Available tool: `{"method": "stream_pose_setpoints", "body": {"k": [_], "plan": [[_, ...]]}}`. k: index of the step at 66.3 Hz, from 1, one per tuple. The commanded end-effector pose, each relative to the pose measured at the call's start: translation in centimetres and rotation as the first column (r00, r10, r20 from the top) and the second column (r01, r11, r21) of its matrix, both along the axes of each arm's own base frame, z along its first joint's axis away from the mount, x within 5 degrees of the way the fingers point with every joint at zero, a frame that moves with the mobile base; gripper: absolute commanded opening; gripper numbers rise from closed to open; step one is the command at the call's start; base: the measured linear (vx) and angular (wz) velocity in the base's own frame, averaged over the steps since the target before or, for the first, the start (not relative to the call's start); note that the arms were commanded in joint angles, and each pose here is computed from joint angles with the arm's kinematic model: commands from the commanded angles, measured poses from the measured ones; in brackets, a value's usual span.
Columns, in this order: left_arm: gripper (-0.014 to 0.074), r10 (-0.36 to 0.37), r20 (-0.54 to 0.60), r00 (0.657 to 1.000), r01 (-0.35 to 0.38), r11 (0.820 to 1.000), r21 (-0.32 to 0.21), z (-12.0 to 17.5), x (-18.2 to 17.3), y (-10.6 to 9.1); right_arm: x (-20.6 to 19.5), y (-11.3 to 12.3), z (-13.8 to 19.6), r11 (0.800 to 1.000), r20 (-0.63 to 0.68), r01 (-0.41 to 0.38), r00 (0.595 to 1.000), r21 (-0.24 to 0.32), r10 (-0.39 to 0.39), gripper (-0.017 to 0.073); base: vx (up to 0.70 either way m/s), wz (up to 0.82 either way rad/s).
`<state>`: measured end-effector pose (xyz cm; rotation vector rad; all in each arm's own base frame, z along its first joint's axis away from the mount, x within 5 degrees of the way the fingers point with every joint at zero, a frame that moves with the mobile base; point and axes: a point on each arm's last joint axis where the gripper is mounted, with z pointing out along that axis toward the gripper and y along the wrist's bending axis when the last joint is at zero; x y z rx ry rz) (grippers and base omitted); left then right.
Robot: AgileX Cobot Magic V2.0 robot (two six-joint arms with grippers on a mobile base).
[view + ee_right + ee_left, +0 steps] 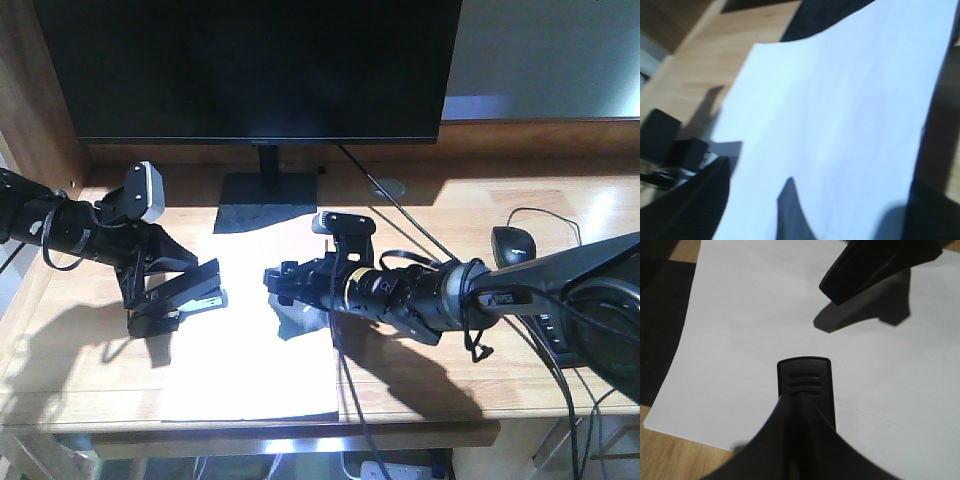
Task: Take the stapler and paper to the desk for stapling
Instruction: 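Lay the paper flat under the stapler and open the right gripper, then lift the right gripper away from the paper toward the keyboard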
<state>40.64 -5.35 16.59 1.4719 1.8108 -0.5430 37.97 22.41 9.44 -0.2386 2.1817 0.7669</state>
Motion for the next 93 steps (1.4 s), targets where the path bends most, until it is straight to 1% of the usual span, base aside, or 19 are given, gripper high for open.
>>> {"method": "stream_pose_setpoints", "body": {"k": [1, 5, 9, 13, 17, 25, 34, 37, 45, 55, 60, 68, 74, 78, 81, 93], "plan": [[-0.0007, 0.012, 0.057, 0.998, -0.008, 0.998, -0.062, 3.0, 0.1, -0.5, 0.7, -0.2, 5.2, 1.000, 0.147, -0.001, 0.989, 0.001, 0.001, 0.0606, 0.00, 0.00], [-0.0007, 0.012, 0.057, 0.998, -0.008, 0.998, -0.062, 3.0, 0.1, -0.5, 0.7, -0.5, 6.2, 0.998, 0.178, -0.002, 0.984, -0.067, 0.014, 0.0601, 0.00, 0.00], [-0.0007, 0.012, 0.057, 0.998, -0.008, 0.998, -0.062, 3.0, 0.1, -0.5, 0.6, -0.9, 7.2, 0.991, 0.206, -0.003, 0.978, -0.135, 0.031, 0.0592, 0.00, 0.00], [-0.0007, 0.012, 0.057, 0.998, -0.008, 0.998, -0.062, 3.0, 0.1, -0.5, 0.5, -1.5, 8.2, 0.982, 0.222, 0.007, 0.974, -0.188, 0.036, 0.0584, 0.00, 0.00], [-0.0007, 0.012, 0.057, 0.998, -0.008, 0.998, -0.062, 3.0, 0.1, -0.5, 0.4, -2.2, 9.1, 0.975, 0.219, 0.026, 0.976, -0.222, 0.023, 0.0581, 0.00, 0.00], [-0.0007, 0.011, 0.056, 0.998, -0.008, 0.998, -0.062, 3.0, 0.1, -0.5, 0.4, -3.9, 11.3, 0.963, 0.224, 0.084, 0.974, -0.256, -0.026, 0.0581, 0.00, 0.00], [-0.0007, 0.011, 0.056, 0.998, -0.008, 0.998, -0.062, 3.0, 0.1, -0.5, 0.0, -6.1, 14.5, 0.948, 0.260, 0.149, 0.963, -0.282, -0.074, 0.0581, 0.00, 0.00], [-0.0007, 0.011, 0.056, 0.998, -0.008, 0.998, -0.062, 3.0, 0.1, -0.5, -0.3, -6.6, 15.7, 0.942, 0.277, 0.164, 0.957, -0.292, -0.081, 0.0581, 0.00, 0.00], [-0.0007, 0.011, 0.056, 0.998, -0.008, 0.998, -0.062, 3.0, 0.1, -0.5, -1.5, -7.8, 18.9, 0.922, 0.338, 0.190, 0.939, -0.338, -0.069, 0.0581, 0.00, 0.00], [-0.0007, 0.011, 0.056, 0.998, -0.008, 0.998, -0.062, 3.0, 0.1, -0.5, -3.9, -9.1, 23.4, 0.916, 0.406, 0.242, 0.908, -0.320, -0.098, 0.0581, 0.00, 0.00], [-0.0007, 0.011, 0.056, 0.998, -0.008, 0.998, -0.062, 3.0, 0.1, -0.5, -5.1, -9.8, 25.3, 0.910, 0.443, 0.265, 0.891, -0.320, -0.103, 0.0581, 0.00, 0.00], [-0.0007, 0.011, 0.056, 0.998, -0.008, 0.998, -0.062, 3.0, 0.1, -0.5, -6.9, -10.8, 27.7, 0.903, 0.482, 0.300, 0.867, -0.307, -0.124, 0.0581, 0.00, 0.00], [-0.0007, 0.011, 0.056, 0.998, -0.008, 0.998, -0.062, 3.0, 0.1, -0.5, -8.1, -11.6, 29.0, 0.895, 0.491, 0.327, 0.858, -0.302, -0.148, 0.0581, 0.00, 0.00], [-0.0007, 0.011, 0.056, 0.998, -0.008, 0.998, -0.062, 3.0, 0.1, -0.5, -8.9, -12.0, 29.5, 0.884, 0.498, 0.338, 0.855, -0.321, -0.146, 0.0581, 0.00, 0.00], [-0.0007, 0.011, 0.056, 0.998, -0.008, 0.998, -0.062, 3.0, 0.1, -0.5, -9.6, -12.3, 29.6, 0.882, 0.516, 0.335, 0.847, -0.331, -0.128, 0.0581, 0.00, 0.00], [-0.0007, 0.011, 0.056, 0.998, -0.008, 0.998, -0.062, 3.0, 0.1, -0.5, -13.0, -13.2, 27.9, 0.903, 0.533, 0.296, 0.841, -0.311, -0.092, 0.0581, 0.00, 0.00]]}}
